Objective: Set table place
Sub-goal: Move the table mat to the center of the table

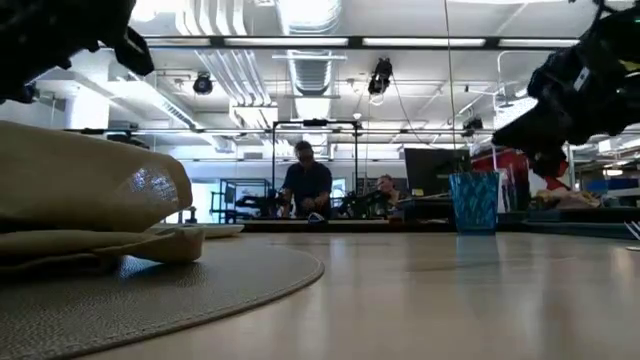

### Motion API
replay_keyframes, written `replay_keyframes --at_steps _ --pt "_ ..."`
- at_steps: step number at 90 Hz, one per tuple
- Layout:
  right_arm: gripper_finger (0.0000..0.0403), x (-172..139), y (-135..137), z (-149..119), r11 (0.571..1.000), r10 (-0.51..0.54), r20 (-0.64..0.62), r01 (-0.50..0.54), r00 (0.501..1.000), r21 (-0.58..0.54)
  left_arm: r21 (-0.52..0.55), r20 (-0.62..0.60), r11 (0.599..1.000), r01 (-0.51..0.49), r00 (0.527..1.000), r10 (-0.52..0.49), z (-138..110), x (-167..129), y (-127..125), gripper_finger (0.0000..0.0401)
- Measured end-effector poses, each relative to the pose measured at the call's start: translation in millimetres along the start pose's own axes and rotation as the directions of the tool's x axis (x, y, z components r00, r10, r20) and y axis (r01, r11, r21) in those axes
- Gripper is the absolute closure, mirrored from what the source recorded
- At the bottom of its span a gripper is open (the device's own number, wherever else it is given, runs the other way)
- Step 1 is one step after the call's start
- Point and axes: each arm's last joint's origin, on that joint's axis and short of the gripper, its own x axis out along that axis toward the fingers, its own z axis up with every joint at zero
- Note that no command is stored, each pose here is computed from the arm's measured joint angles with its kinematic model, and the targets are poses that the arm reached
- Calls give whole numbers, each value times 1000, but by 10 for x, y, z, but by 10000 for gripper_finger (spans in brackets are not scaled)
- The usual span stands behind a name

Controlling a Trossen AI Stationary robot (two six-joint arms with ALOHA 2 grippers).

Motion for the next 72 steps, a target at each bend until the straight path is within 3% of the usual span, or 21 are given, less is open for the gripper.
replay_keyframes --at_steps 9,15,20,33,43,51,60,72 --pt "371 80 83 175 1000 -2 -54 1 999 -19 -2 -12 994 -113 994 113 -37 19 41 401" --pt "371 159 189 367 999 28 -82 -31 996 -42 -70 -1 955 -288 957 289 -50 33 97 401" --pt "371 248 293 535 996 46 -115 -54 992 -64 -80 -8 929 -360 933 361 -72 51 126 401" --pt "371 548 580 942 980 46 -217 -86 975 -178 -54 -49 938 -342 939 340 -107 161 136 401" --pt "370 863 690 1060 970 -71 -345 -16 936 -242 -88 -181 925 -370 919 350 -163 345 163 401" --pt "365 1141 702 1025 961 -185 -482 55 856 -270 -76 -404 875 -478 817 412 -263 540 217 401" --pt "367 1426 742 935 960 -219 -617 54 756 -275 -31 -648 815 -579 632 425 -349 802 249 401" --pt "397 1753 975 886 955 -131 -635 -75 761 -287 66 -792 793 -606 451 411 -320 1224 220 401"
